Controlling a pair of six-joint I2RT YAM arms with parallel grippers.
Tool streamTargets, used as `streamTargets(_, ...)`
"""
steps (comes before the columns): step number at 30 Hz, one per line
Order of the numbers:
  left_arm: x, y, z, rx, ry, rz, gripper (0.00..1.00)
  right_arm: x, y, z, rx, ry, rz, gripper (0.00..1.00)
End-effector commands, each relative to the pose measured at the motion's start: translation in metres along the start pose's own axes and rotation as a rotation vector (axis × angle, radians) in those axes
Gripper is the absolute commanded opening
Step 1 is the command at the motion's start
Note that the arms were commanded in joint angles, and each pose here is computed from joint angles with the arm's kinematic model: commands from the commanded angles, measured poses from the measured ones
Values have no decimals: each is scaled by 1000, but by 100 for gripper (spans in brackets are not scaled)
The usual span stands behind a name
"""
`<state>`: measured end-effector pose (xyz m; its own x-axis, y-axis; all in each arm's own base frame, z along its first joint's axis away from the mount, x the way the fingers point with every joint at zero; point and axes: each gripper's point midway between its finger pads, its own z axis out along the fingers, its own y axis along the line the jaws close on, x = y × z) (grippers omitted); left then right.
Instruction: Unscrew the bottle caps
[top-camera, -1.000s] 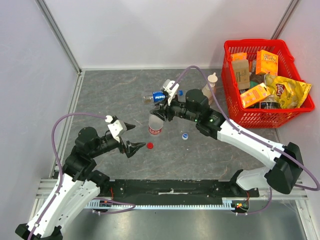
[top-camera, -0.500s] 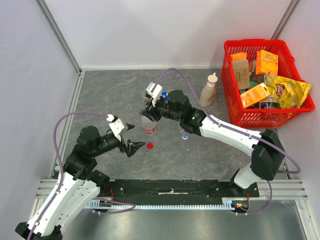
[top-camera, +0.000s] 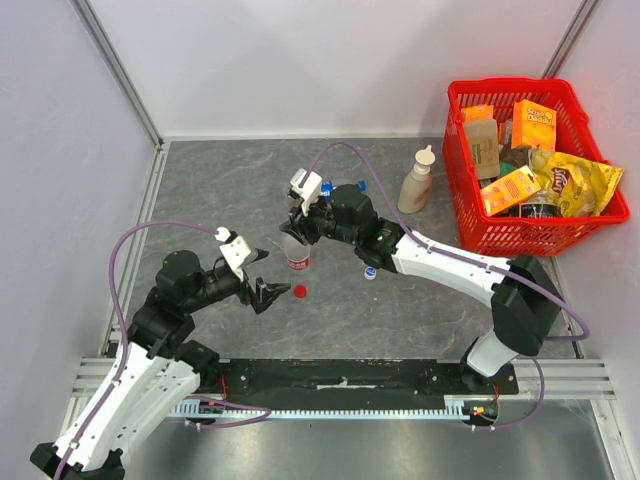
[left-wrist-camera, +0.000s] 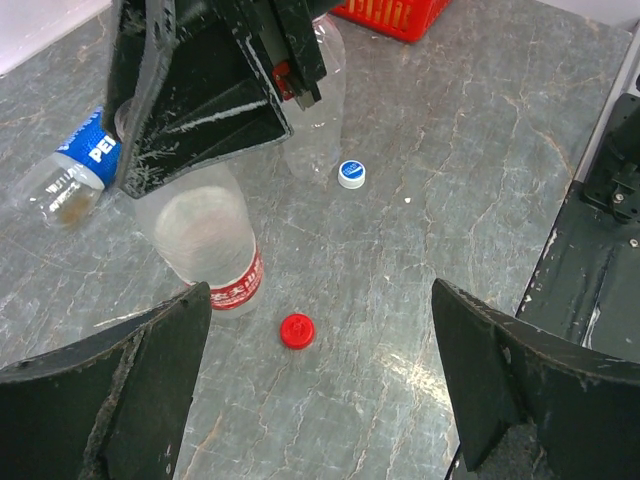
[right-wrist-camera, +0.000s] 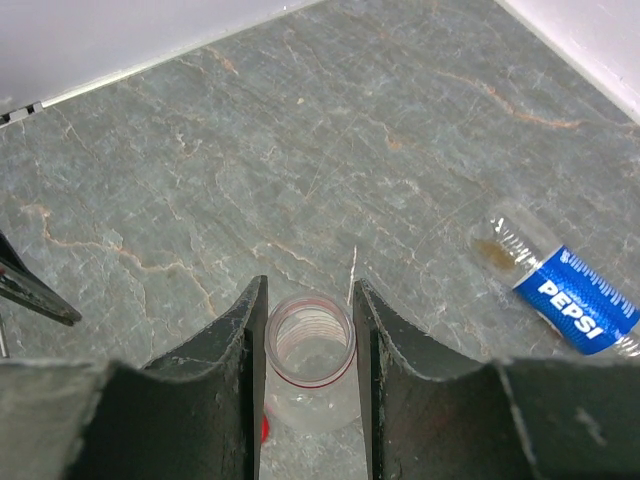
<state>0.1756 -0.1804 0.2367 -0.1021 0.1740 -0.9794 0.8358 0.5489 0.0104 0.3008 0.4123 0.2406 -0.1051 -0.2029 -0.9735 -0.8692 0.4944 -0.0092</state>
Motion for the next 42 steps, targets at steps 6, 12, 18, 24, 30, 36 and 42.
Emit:
streamTargets(6, -17, 5, -2, -17, -32, 53, 96, 13, -5, -8, 51, -14, 24, 2)
streamTargets(12, -17, 5, -2, -16, -31, 52, 96, 15, -8, -12, 73, -5, 27, 18)
streamTargets(18, -17, 4, -2, -14, -32, 49, 96, 9, -7, -17, 71, -22, 31, 41)
streamTargets(24, -16, 4, -2, -11, -30, 47, 96, -7, -7, -21, 70, -44, 35, 71)
streamTargets(30, -15, 4, 0, -8, -19, 41, 96, -30, -3, -29, 50, -87, 38, 94)
streamTargets(36, -15, 6, -1, -19, -21, 41, 96, -52, -1, -43, 49, -142, 44, 98)
streamTargets(42, -16, 6, -2, -24, -24, 38, 97, -73, 2, -63, 48, -199, 54, 98)
